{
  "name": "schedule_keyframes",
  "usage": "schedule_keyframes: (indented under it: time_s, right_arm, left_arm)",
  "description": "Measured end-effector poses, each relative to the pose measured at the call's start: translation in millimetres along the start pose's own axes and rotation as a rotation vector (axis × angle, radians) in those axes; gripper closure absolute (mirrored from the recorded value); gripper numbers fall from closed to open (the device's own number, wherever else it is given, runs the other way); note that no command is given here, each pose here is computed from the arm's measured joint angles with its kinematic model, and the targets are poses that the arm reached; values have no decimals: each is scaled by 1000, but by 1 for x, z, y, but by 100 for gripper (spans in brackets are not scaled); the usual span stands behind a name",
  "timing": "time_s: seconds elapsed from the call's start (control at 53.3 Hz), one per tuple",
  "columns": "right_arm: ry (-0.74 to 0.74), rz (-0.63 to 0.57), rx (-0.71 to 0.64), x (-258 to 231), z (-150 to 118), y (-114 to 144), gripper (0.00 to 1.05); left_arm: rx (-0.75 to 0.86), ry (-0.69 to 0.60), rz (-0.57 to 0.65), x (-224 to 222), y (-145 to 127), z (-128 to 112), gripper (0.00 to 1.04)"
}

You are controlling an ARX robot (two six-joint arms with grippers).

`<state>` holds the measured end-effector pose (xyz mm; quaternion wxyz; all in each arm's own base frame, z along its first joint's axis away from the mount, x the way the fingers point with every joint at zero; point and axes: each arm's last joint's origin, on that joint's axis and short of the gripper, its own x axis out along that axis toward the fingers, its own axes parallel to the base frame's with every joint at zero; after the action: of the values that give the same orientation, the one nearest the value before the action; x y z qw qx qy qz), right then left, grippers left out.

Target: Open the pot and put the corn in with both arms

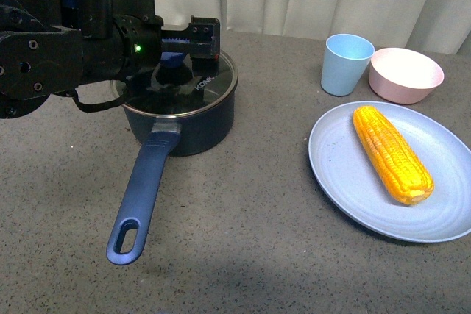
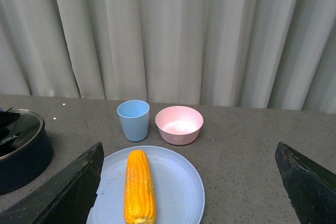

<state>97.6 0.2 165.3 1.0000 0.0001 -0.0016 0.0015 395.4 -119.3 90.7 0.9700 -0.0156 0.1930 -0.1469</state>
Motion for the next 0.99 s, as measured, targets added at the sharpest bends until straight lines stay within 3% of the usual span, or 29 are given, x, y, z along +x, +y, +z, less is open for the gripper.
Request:
schedule_keyframes:
  time_s: [0.131,0.337,0.6,0.787,0.881,0.994]
  right_arm:
    - [0,0,0,0,0,0,9]
    - [0,0,0,0,0,0,9]
    - [0,0,0,0,0,0,9]
    - [0,0,0,0,0,0,9]
    - [0,0,0,0,0,0,9]
    - [0,0,0,0,0,0,9]
  left_arm:
    - [4,9,7,1,0,-3,10]
    - [2,7,13,1,2,-3,42]
    - [-28,-28,0,-7,6,3,44]
    - [-65,-119,11,-26,18,31,44]
    - [-71,-175,47,-37,35,43,44]
    - [-73,-197,151,-50,80,37,44]
